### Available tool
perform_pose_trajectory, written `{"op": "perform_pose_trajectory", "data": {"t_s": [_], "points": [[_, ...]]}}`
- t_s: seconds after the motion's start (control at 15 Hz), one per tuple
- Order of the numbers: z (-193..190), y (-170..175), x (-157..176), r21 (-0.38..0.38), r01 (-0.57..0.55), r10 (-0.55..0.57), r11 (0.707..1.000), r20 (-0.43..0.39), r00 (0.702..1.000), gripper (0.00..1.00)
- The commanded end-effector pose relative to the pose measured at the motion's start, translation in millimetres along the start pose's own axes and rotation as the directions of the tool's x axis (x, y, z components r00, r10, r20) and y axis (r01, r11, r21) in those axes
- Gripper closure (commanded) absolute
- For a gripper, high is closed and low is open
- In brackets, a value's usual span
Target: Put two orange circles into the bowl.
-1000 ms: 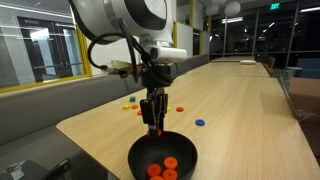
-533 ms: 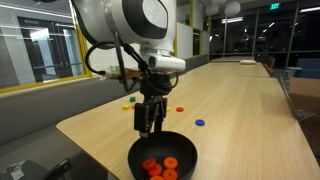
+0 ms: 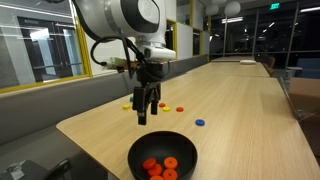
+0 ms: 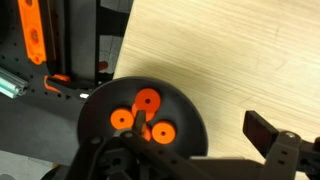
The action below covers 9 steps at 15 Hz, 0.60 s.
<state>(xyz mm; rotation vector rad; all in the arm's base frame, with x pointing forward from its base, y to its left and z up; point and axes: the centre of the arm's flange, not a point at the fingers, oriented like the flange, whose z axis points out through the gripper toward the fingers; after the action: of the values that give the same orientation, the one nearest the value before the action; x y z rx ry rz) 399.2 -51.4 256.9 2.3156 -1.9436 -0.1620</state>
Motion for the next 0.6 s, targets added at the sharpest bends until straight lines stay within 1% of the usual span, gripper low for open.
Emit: {"op": "perform_pose_trajectory", "data": {"t_s": [0.0,0.27,0.53], "points": [[-16.0,-34.1,-36.2,0.039,0.087,-0.087,0.995,0.011,0.996,0.00],[-12.2,-64.5,-82.3,0.058,0.171,-0.172,0.984,0.015,0.985,0.00],[0.1,-96.7,-109.1,0.052,0.237,-0.238,0.970,0.021,0.971,0.00]]}}
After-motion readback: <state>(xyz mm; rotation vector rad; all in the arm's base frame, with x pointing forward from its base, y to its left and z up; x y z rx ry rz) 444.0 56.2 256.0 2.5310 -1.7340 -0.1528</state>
